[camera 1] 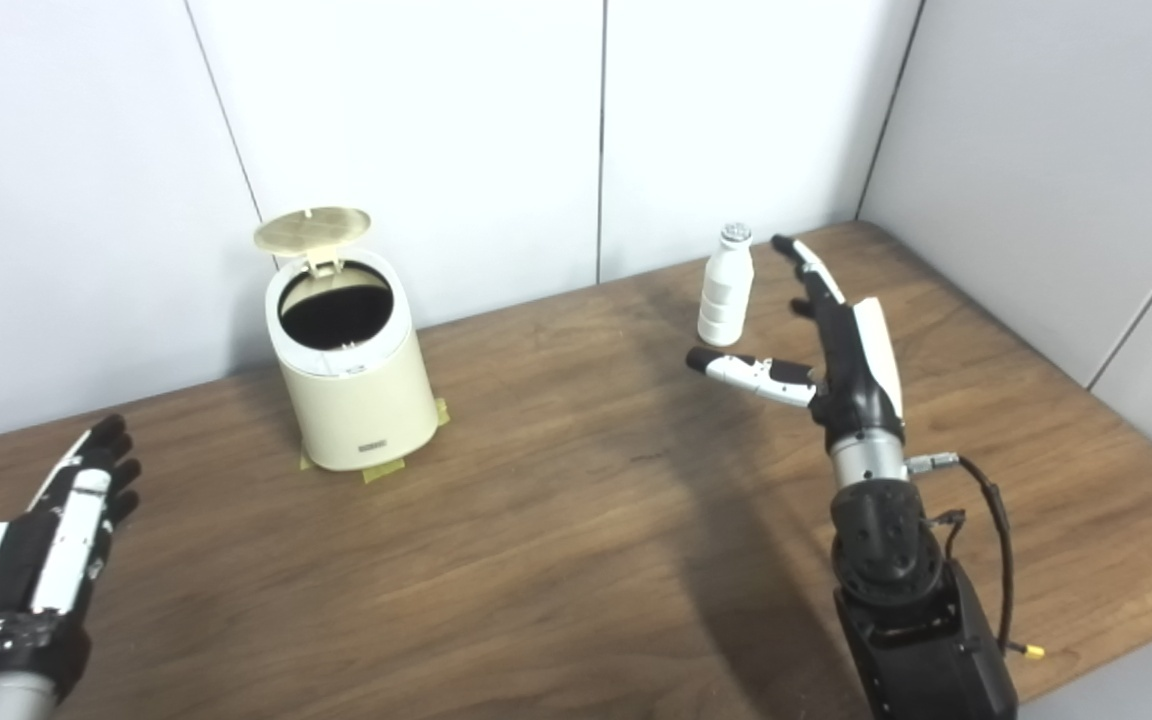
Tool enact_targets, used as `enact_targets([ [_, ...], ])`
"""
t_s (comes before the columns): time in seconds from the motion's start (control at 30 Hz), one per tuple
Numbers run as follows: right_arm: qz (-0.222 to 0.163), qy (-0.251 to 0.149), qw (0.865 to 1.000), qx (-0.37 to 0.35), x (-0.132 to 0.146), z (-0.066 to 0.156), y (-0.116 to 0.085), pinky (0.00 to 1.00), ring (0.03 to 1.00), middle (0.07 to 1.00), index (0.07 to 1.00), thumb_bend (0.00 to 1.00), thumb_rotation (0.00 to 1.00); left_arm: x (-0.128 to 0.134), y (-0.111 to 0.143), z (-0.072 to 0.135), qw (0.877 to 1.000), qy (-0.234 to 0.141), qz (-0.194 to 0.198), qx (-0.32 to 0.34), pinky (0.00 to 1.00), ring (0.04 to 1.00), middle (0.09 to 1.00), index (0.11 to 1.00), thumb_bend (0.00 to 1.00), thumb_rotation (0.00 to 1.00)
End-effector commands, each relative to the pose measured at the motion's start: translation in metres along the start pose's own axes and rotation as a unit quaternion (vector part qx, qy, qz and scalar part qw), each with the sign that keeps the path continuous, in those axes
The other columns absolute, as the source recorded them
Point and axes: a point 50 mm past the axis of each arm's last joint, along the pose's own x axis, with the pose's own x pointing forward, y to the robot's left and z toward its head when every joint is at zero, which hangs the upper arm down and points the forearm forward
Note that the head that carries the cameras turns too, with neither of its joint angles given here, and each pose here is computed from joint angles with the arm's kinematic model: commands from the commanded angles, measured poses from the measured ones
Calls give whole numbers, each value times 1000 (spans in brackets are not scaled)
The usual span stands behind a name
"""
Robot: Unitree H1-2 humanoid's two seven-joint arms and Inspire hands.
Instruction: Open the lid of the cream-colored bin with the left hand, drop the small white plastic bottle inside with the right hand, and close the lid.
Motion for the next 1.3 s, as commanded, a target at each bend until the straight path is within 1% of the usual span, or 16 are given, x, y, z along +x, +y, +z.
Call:
enact_targets([
  [0.0, -39, -45, 998, -10, 19, 17, -15, 771, 894, 932, 917, 867, 192, 4, 0, 11, 1000, -19, -6, -2, 946, 942, 951, 961, 319, 798],
  [0.1, -43, -41, 998, -31, 30, 13, -21, 868, 934, 959, 935, 879, 208, 3, 1, 9, 1000, -17, -8, -4, 955, 953, 961, 970, 322, 827],
  [0.23, -45, -37, 997, -51, 47, 7, -25, 871, 960, 996, 987, 918, 238, 2, 1, 9, 1000, -16, -6, 1, 960, 958, 961, 965, 344, 835],
  [0.33, -44, -35, 996, -63, 65, 5, -24, 576, 749, 986, 999, 934, 240, 2, 3, 10, 1000, -15, -5, 9, 955, 953, 957, 970, 360, 844],
  [0.37, -42, -35, 996, -68, 71, 5, -23, 590, 771, 973, 999, 940, 250, 2, 3, 10, 1000, -15, -6, 9, 951, 950, 954, 968, 362, 843],
  [0.43, -33, -34, 996, -71, 82, 4, -22, 532, 785, 955, 1000, 934, 251, 2, 3, 12, 1000, -18, -6, 7, 946, 951, 955, 971, 344, 845],
  [0.53, -23, -26, 997, -70, 97, 4, -18, 490, 790, 948, 1000, 925, 242, 1, 4, 13, 1000, -19, -4, 14, 921, 940, 939, 948, 398, 808],
  [0.63, -18, -19, 997, -78, 113, 3, -13, 418, 724, 922, 976, 932, 203, 1, 4, 14, 1000, -21, -5, 12, 926, 937, 935, 938, 387, 787],
  [0.7, -14, -16, 996, -84, 120, 2, -11, 419, 713, 900, 960, 939, 192, 0, 4, 15, 1000, -23, -6, 10, 932, 938, 937, 938, 367, 781],
  [0.73, -10, -13, 996, -86, 124, 1, -9, 386, 672, 890, 952, 938, 176, 0, 4, 15, 1000, -23, -7, 13, 936, 940, 940, 946, 358, 790],
  [0.8, -2, -10, 996, -93, 131, 0, -6, 366, 656, 885, 944, 936, 165, -2, 4, 17, 1000, -26, -7, 13, 936, 940, 942, 955, 343, 809],
  [0.9, 8, -3, 995, -99, 140, 2, -1, 461, 741, 888, 930, 947, 167, -2, 4, 19, 999, -30, -8, 9, 940, 944, 938, 958, 353, 783],
  [1.03, 24, -7, 992, -122, 152, 3, 5, 720, 872, 904, 922, 954, 180, -3, 5, 20, 999, -30, -11, 9, 955, 950, 943, 963, 320, 784],
  [1.07, 27, -6, 991, -129, 154, 3, 7, 754, 887, 908, 921, 953, 181, -4, 5, 20, 999, -30, -11, 12, 957, 949, 944, 962, 317, 786],
  [1.17, 33, -1, 990, -135, 159, 6, 11, 736, 885, 904, 913, 951, 171, -4, 4, 21, 999, -32, -13, 10, 959, 944, 942, 957, 318, 766],
  [1.27, 39, 9, 990, -132, 163, 6, 15, 726, 897, 909, 915, 941, 172, -4, 2, 23, 999, -34, -14, 6, 968, 952, 947, 966, 278, 767],
])
